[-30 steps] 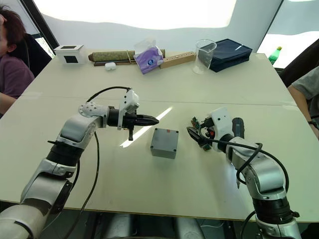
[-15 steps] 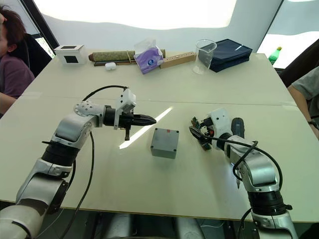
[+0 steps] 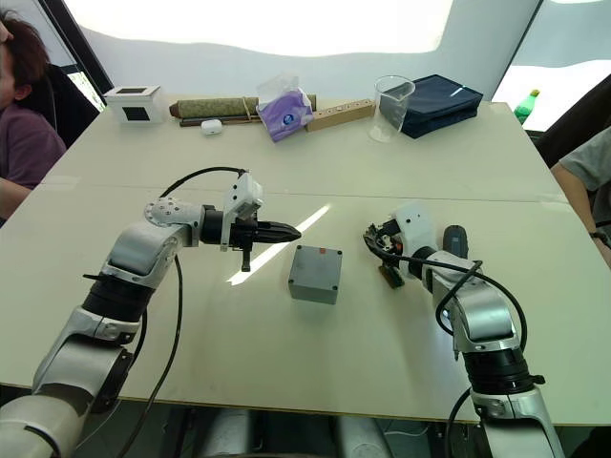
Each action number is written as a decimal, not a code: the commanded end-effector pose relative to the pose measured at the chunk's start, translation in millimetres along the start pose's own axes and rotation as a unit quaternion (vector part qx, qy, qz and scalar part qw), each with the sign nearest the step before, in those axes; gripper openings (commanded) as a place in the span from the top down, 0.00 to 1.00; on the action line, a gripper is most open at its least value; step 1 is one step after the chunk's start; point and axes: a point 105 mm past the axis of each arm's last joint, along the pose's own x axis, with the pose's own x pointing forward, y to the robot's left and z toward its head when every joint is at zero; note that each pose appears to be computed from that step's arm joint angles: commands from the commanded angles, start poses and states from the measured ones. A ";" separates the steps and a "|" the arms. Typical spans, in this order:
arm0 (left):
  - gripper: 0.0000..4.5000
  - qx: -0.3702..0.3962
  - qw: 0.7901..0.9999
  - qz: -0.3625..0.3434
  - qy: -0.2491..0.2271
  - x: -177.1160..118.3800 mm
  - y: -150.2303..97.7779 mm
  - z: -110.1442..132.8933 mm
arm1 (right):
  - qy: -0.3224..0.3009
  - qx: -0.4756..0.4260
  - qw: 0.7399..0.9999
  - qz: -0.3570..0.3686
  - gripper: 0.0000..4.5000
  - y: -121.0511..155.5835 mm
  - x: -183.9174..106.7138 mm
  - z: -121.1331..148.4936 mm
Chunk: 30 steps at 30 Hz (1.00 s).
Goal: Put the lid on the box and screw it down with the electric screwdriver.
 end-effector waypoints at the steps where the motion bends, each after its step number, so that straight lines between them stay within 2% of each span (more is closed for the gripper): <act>1: 1.00 0.021 1.000 0.002 -0.007 -2.4 -0.6 7.8 | -0.019 -0.011 1.000 -0.005 0.57 -2.8 -1.7 11.4; 3: 1.00 0.021 1.000 0.001 -0.007 -2.0 -1.8 7.3 | -0.019 -0.008 1.000 -0.005 0.74 -2.0 -2.4 10.6; 20: 1.00 0.021 1.000 -0.006 -0.011 2.6 -3.3 7.6 | -0.019 -0.003 1.000 -0.014 0.74 -3.6 -3.3 7.7; 24: 1.00 0.019 1.000 -0.006 -0.010 2.2 -4.2 6.1 | -0.020 -0.006 1.000 -0.015 0.99 -3.4 -3.4 8.2; 30: 1.00 0.018 1.000 -0.007 -0.010 2.4 -4.8 6.0 | -0.019 -0.010 1.000 -0.015 0.99 -3.4 -3.9 8.0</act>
